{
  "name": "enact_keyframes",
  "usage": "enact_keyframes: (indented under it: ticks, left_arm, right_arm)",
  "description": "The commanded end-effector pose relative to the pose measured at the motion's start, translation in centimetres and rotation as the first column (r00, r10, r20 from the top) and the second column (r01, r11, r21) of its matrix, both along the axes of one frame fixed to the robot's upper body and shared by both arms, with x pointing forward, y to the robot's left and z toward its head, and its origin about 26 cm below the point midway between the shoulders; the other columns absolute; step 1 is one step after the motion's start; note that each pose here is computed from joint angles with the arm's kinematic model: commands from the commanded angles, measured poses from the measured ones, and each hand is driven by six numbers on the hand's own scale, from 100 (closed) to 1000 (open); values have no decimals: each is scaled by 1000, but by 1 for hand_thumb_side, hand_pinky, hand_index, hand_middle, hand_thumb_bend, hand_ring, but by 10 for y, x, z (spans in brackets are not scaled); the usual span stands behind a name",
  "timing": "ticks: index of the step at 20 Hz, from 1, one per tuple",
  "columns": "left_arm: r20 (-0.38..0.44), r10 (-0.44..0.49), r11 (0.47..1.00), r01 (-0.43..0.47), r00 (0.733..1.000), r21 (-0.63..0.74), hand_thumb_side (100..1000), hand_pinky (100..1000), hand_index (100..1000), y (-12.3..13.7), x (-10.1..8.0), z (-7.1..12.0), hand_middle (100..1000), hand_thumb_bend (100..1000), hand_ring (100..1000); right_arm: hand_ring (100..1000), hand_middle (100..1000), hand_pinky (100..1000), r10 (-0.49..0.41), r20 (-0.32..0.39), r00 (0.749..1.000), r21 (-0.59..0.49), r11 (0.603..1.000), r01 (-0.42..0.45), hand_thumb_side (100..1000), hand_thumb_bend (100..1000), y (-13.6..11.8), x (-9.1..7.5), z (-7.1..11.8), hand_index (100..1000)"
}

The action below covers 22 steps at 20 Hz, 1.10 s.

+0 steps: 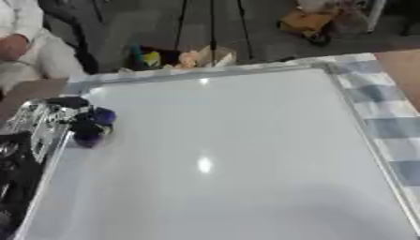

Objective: Wipe the whiteboard clean with a brush.

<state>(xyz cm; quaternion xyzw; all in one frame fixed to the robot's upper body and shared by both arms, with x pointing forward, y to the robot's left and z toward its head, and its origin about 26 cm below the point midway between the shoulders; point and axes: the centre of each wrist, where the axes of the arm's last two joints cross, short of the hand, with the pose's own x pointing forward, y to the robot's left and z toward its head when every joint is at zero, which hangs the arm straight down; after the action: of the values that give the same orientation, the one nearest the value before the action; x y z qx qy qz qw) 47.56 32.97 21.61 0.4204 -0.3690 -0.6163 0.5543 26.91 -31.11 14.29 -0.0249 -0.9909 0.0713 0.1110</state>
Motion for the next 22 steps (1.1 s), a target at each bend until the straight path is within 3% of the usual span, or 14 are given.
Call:
enact_keyframes:
  ticks: [1, 22]
  left_arm:
    - [-3, -38, 999, 38, 999, 20, 769, 736, 317, -12, 2, 2, 379, 100, 681]
    - [-3, -202, 979, 202, 979, 9, 770, 727, 296, -55, 5, 10, 348, 100, 643]
  right_arm:
    - [845, 588, 832, 3, 19, 1000, -5, 1000, -3, 944, 100, -1, -1, 7, 909]
    - [846, 587, 833, 6, 12, 1000, -3, 1000, -6, 945, 100, -2, 0, 9, 910]
